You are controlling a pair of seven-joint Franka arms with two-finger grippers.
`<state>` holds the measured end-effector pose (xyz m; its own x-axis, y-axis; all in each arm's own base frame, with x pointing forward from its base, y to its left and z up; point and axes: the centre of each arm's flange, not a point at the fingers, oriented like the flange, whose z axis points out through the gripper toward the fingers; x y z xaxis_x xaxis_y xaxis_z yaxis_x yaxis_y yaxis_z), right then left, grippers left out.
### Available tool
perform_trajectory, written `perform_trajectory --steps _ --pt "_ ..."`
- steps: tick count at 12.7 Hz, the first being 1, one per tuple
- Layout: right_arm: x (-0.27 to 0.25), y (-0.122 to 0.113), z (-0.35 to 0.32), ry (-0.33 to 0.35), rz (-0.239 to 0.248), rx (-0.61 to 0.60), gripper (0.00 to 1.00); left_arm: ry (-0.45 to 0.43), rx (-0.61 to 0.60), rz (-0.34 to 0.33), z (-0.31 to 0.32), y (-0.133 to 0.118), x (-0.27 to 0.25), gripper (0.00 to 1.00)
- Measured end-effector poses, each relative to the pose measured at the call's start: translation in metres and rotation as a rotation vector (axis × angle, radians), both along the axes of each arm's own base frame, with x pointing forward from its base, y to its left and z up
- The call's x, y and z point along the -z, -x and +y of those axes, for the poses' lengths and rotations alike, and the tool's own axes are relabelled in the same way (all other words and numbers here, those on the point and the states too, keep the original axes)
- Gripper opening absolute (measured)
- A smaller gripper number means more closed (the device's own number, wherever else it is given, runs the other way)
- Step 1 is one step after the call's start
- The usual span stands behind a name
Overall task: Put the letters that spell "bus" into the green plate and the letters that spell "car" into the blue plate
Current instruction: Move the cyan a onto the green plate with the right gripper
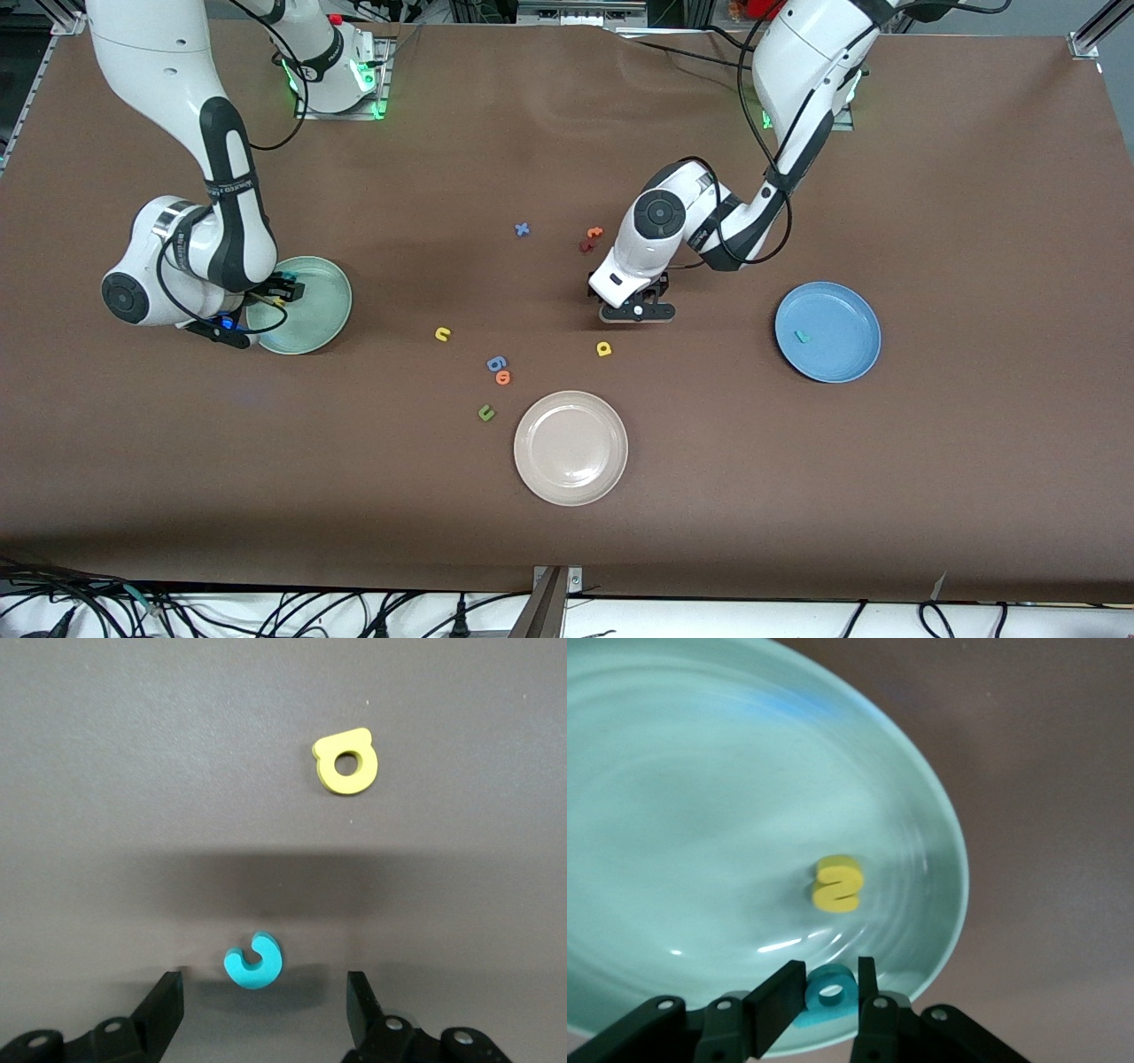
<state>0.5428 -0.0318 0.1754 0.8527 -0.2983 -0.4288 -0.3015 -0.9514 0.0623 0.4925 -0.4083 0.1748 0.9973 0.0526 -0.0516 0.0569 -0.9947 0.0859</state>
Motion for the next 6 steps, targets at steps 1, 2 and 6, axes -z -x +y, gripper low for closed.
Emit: perform_trajectory --steps 1,2,6 --pt "0.0031 0.0012 0.0018 0.001 0.003 -0.003 0.31 -0.001 0.001 0.000 -0.0005 0.0004 0.0009 0.81" --pt "0.0045 0.0019 0.0046 -0.001 0.006 -0.007 0.31 -0.005 0.003 -0.002 -0.0009 0.0006 0.0019 0.80" --pt "0.0053 0.0015 0.0117 -0.016 0.001 -0.001 0.59 -0.041 0.018 -0.027 -0.0042 0.0005 0.0049 0.78"
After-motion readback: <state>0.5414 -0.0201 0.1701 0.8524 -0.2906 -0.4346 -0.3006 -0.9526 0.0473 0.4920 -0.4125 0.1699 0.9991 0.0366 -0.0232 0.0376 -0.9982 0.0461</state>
